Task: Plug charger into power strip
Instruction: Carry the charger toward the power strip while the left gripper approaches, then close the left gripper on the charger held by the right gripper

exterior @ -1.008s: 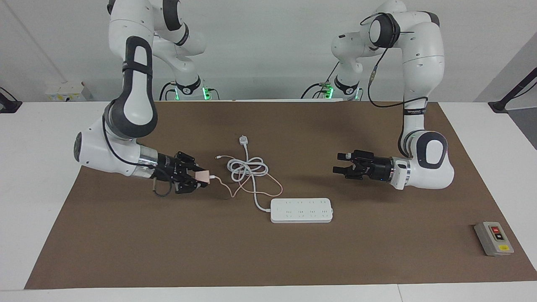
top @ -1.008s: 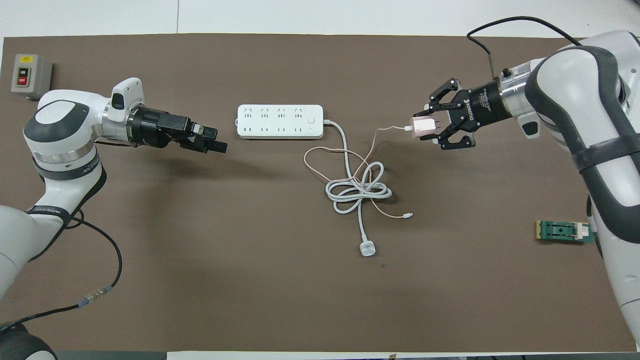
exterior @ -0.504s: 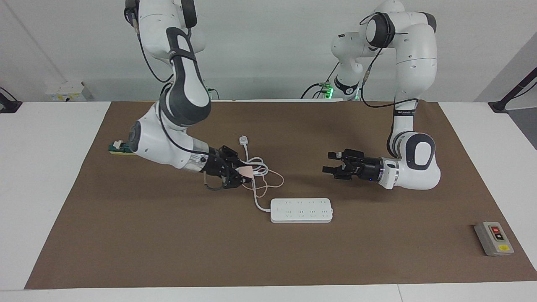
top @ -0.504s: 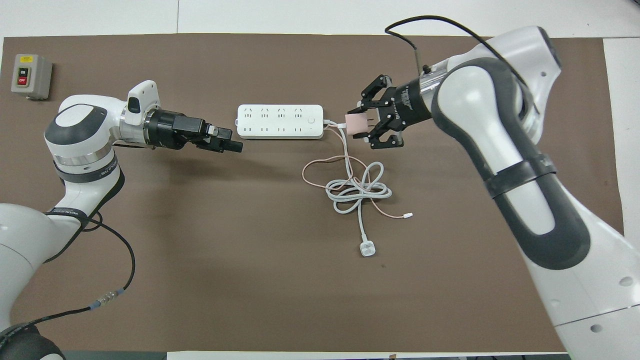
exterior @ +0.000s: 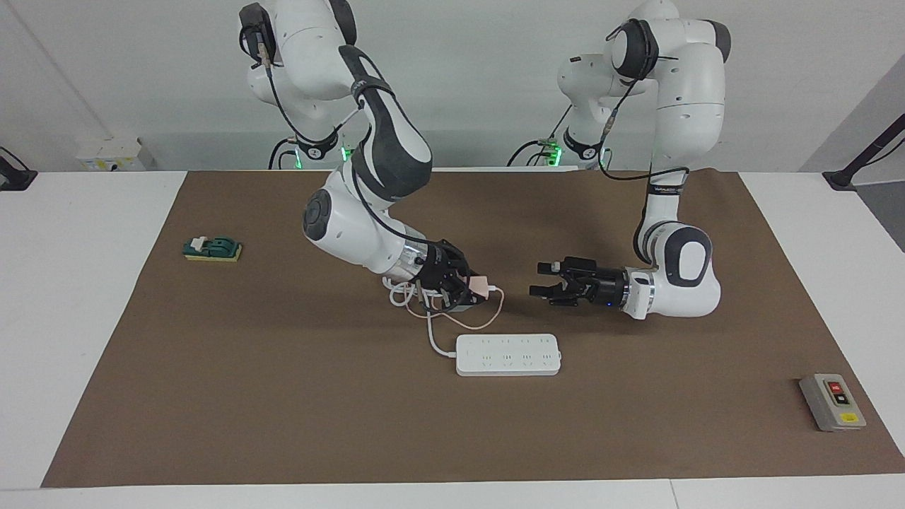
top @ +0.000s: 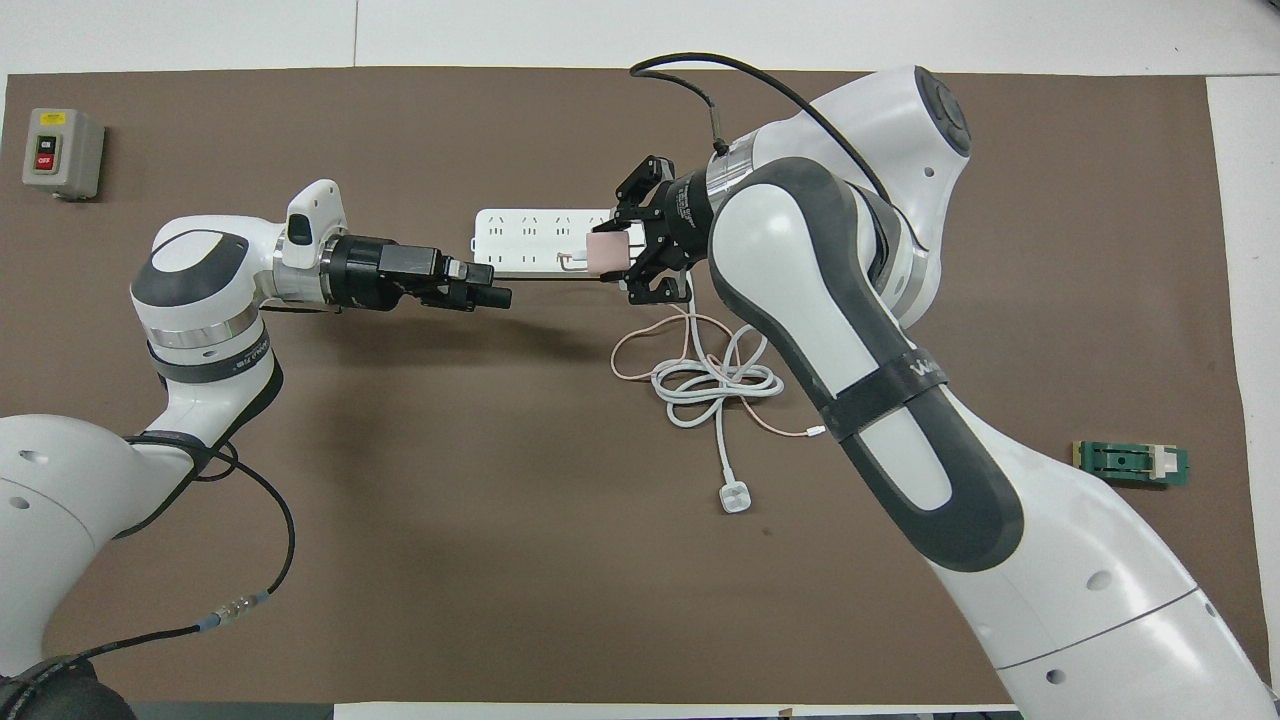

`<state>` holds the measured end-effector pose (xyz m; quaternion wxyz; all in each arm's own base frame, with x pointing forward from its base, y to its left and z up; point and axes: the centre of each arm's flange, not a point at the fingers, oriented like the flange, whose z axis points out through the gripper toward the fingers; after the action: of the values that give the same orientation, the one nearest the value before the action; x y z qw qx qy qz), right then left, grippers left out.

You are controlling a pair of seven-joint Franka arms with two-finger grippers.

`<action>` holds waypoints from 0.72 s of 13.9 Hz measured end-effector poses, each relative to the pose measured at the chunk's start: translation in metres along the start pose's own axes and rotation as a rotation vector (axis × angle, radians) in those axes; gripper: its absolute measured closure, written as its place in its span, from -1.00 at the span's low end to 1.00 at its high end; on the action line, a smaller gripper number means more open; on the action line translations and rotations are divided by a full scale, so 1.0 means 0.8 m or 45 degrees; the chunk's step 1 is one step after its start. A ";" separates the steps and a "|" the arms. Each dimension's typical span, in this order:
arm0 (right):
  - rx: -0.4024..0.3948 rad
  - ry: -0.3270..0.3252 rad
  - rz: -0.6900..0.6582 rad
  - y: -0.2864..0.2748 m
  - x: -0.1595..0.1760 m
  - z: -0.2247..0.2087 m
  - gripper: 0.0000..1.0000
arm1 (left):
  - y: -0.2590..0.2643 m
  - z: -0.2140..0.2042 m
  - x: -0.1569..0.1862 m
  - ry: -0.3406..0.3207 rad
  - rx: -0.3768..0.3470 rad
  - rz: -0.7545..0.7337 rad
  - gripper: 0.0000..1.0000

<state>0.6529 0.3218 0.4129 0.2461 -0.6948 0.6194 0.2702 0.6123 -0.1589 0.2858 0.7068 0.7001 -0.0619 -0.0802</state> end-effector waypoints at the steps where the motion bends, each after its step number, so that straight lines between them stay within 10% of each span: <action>1: -0.010 0.003 0.007 0.001 -0.004 0.011 0.01 | 0.003 -0.001 -0.006 0.013 0.009 -0.003 -0.91; 10: 0.004 -0.027 0.114 -0.001 -0.034 0.066 0.01 | 0.008 -0.006 -0.068 0.161 -0.002 0.053 -0.95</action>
<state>0.6479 0.3777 0.3929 0.2414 -0.6631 0.6477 0.2872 0.5601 -0.1434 0.2938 0.7113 0.7019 -0.0317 -0.0210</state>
